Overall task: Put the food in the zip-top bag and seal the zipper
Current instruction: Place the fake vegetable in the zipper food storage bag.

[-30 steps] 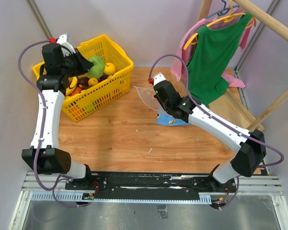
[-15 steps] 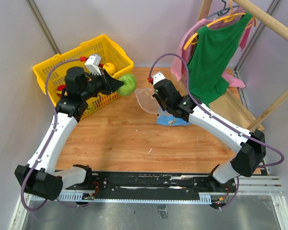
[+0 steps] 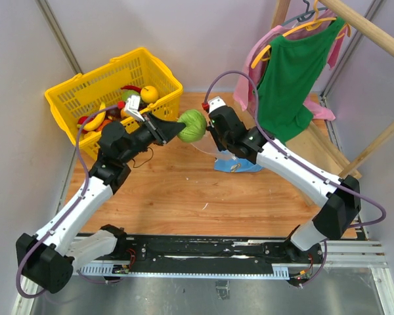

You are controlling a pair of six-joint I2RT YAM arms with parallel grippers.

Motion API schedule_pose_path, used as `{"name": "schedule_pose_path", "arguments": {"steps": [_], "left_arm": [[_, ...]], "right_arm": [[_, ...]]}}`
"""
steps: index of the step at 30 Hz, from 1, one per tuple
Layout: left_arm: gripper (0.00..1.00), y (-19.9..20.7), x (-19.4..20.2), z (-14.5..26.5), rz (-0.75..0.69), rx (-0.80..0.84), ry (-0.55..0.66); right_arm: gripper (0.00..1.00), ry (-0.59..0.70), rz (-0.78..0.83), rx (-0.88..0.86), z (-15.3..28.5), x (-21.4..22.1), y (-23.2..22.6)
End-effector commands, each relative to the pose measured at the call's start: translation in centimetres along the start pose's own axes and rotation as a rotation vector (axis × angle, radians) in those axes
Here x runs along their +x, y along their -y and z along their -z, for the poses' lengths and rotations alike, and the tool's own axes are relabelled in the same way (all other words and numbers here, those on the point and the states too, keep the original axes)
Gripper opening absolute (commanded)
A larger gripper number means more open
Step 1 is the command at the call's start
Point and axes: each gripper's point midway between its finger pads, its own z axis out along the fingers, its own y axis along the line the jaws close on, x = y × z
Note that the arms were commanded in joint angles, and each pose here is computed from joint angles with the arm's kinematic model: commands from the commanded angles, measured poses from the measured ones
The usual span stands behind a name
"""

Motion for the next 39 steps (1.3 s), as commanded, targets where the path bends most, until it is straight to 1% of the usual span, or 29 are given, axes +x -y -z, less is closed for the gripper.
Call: {"name": "schedule_pose_path", "arguments": {"steps": [1, 5, 10, 14, 18, 25, 29, 32, 36, 39], "left_arm": [[0.0, 2.3, 0.1, -0.5, 0.164, 0.06, 0.075], [0.0, 1.9, 1.5, -0.5, 0.26, 0.029, 0.082], [0.0, -0.6, 2.9, 0.3, 0.371, -0.084, 0.119], [0.0, -2.4, 4.3, 0.5, 0.428, -0.162, 0.106], [0.0, -4.6, 5.6, 0.7, 0.461, -0.277, 0.083], [0.0, -7.3, 6.1, 1.4, 0.487, -0.438, 0.099], [0.0, -7.8, 5.9, 1.4, 0.499, -0.469, 0.118], [0.0, -7.3, 5.4, 1.1, 0.508, -0.447, 0.127], [0.01, -8.0, 6.5, 0.6, 0.505, -0.499, 0.075], [0.0, -8.1, 7.0, 0.3, 0.528, -0.498, 0.061]], "right_arm": [[0.01, -0.008, -0.082, -0.008, 0.0, -0.6, -0.1], [0.0, -0.018, -0.123, -0.013, -0.2, -0.4, -0.4], [0.01, -0.019, -0.194, -0.014, -0.2, -0.2, -0.3], [0.0, 0.009, -0.236, -0.067, 0.0, -0.8, -1.0], [0.01, 0.022, -0.251, -0.115, 0.2, -1.2, -1.9], [0.01, 0.046, -0.258, -0.195, 0.6, -1.6, -3.1], [0.0, 0.063, -0.25, -0.25, 0.8, -1.7, -4.0], [0.01, 0.065, -0.247, -0.285, 0.8, -1.7, -4.6], [0.0, 0.073, -0.25, -0.323, 1.0, -1.9, -5.2], [0.01, 0.087, -0.243, -0.365, 1.2, -2.2, -5.9]]}}
